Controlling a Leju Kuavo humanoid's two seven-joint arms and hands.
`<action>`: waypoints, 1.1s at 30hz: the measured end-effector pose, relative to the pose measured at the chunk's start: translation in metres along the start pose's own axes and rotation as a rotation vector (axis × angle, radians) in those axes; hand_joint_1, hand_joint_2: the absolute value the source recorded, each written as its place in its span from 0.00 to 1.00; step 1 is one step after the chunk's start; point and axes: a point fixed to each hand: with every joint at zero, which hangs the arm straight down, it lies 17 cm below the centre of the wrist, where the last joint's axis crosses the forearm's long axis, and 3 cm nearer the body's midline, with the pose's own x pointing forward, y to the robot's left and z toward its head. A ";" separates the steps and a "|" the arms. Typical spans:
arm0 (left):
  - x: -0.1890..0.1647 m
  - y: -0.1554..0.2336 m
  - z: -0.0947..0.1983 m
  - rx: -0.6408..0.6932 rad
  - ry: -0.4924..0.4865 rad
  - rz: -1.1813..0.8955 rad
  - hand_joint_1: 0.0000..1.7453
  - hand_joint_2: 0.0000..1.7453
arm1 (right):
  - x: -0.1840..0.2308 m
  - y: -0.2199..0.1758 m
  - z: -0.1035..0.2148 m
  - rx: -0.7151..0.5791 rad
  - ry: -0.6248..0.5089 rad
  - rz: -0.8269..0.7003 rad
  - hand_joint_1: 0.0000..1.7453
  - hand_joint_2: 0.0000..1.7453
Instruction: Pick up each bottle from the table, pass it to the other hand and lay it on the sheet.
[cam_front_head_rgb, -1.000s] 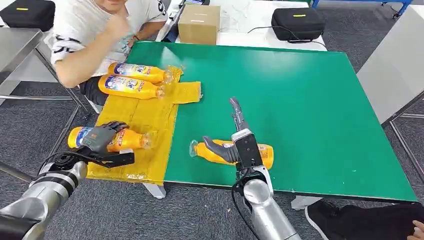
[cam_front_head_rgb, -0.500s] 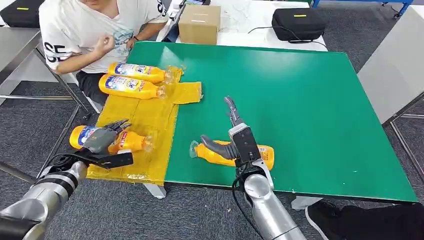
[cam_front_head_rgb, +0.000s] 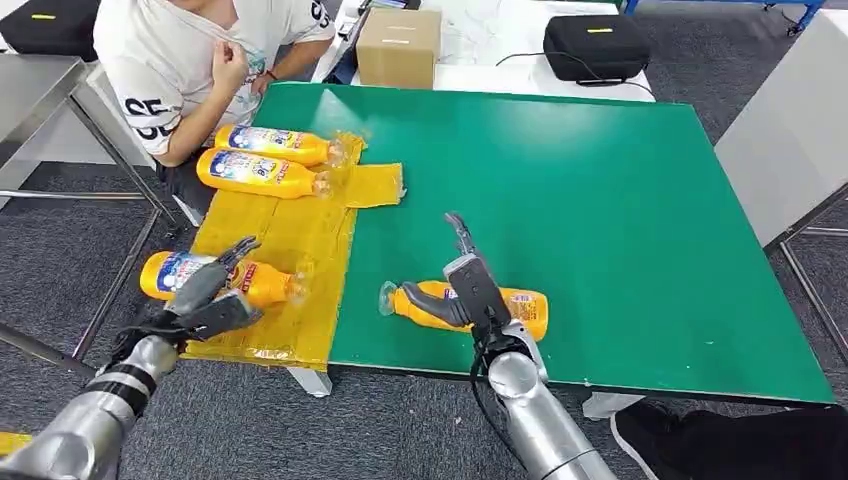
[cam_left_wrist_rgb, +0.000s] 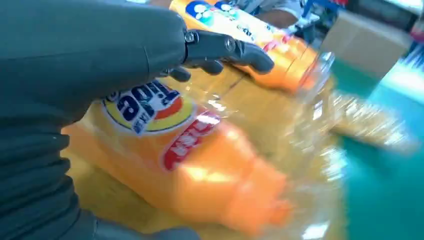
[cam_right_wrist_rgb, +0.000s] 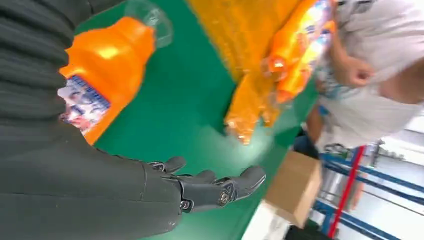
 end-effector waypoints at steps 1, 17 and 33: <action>0.009 0.002 -0.001 0.039 -0.015 0.065 0.00 1.00 | -0.009 0.001 0.002 0.009 0.024 0.026 0.00 1.00; 0.073 0.012 -0.024 0.231 -0.123 0.506 0.00 1.00 | -0.089 0.002 0.029 0.138 0.212 0.355 0.00 1.00; 0.087 0.015 -0.036 0.302 -0.098 0.680 0.00 1.00 | -0.125 -0.032 0.041 0.165 0.318 0.657 0.00 1.00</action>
